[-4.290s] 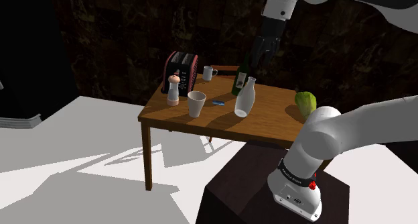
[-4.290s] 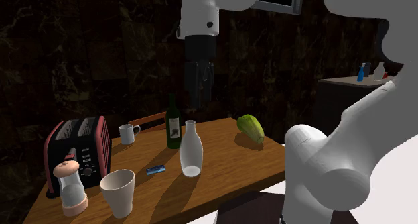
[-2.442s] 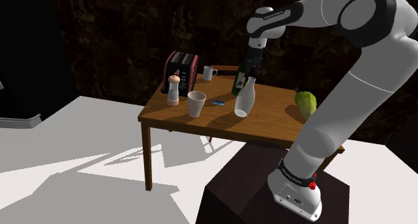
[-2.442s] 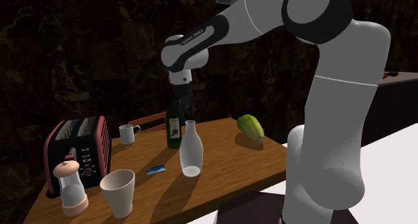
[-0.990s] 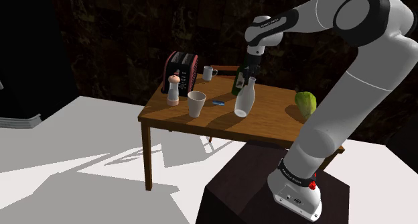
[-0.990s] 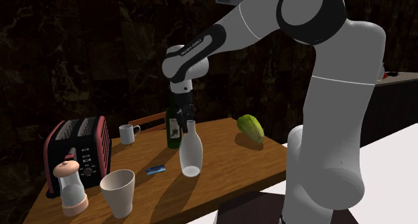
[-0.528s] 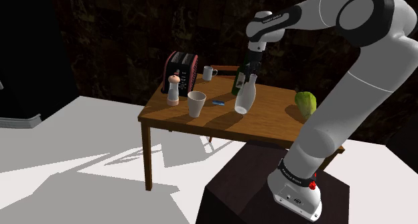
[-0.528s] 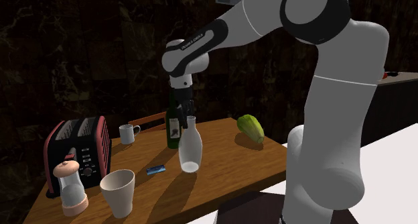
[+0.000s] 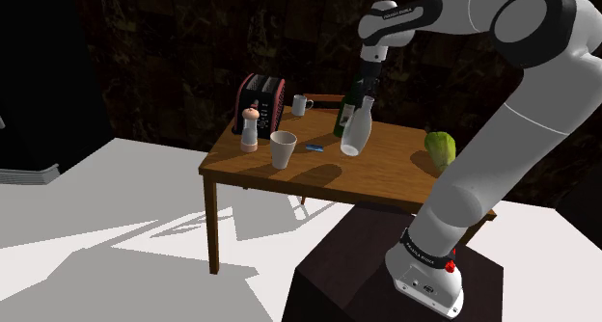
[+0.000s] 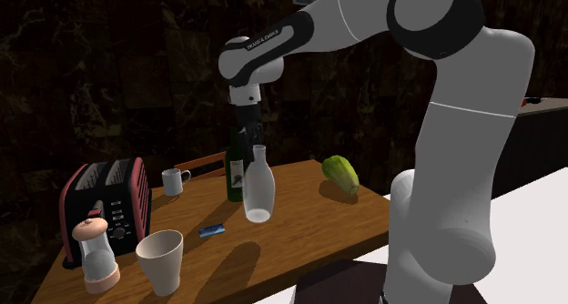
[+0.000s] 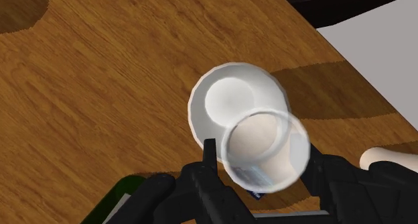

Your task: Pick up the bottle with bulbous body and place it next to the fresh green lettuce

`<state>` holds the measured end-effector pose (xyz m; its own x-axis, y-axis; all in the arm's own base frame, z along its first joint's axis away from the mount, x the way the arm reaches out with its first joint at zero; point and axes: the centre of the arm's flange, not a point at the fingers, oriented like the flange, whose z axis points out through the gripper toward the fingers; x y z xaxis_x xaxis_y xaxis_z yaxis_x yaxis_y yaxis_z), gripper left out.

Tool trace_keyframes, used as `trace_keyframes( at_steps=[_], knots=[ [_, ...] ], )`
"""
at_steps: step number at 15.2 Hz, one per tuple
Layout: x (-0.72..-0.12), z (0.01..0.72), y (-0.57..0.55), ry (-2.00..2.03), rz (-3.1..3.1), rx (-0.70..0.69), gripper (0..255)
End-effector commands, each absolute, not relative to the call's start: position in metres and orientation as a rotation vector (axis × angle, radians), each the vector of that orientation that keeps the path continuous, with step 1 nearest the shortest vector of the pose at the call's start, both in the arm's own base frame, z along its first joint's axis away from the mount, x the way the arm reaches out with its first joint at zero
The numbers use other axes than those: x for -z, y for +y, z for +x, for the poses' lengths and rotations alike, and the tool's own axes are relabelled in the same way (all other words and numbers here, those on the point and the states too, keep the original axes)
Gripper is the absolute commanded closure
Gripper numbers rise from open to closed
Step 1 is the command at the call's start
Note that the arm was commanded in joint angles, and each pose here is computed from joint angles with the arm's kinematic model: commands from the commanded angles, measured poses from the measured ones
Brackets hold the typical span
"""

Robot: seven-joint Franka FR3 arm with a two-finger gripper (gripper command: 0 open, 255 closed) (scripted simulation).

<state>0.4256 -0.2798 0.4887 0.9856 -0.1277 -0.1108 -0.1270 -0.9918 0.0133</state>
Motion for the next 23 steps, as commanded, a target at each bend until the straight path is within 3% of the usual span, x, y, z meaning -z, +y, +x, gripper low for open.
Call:
trace_keyframes(
  at_steps=[1, 23],
  knots=[
    [-0.500, 0.425, -0.280, -0.200, 3.124, 0.175, 255],
    [-0.616, 0.425, -0.280, -0.200, 3.124, 0.175, 255]
  ],
)
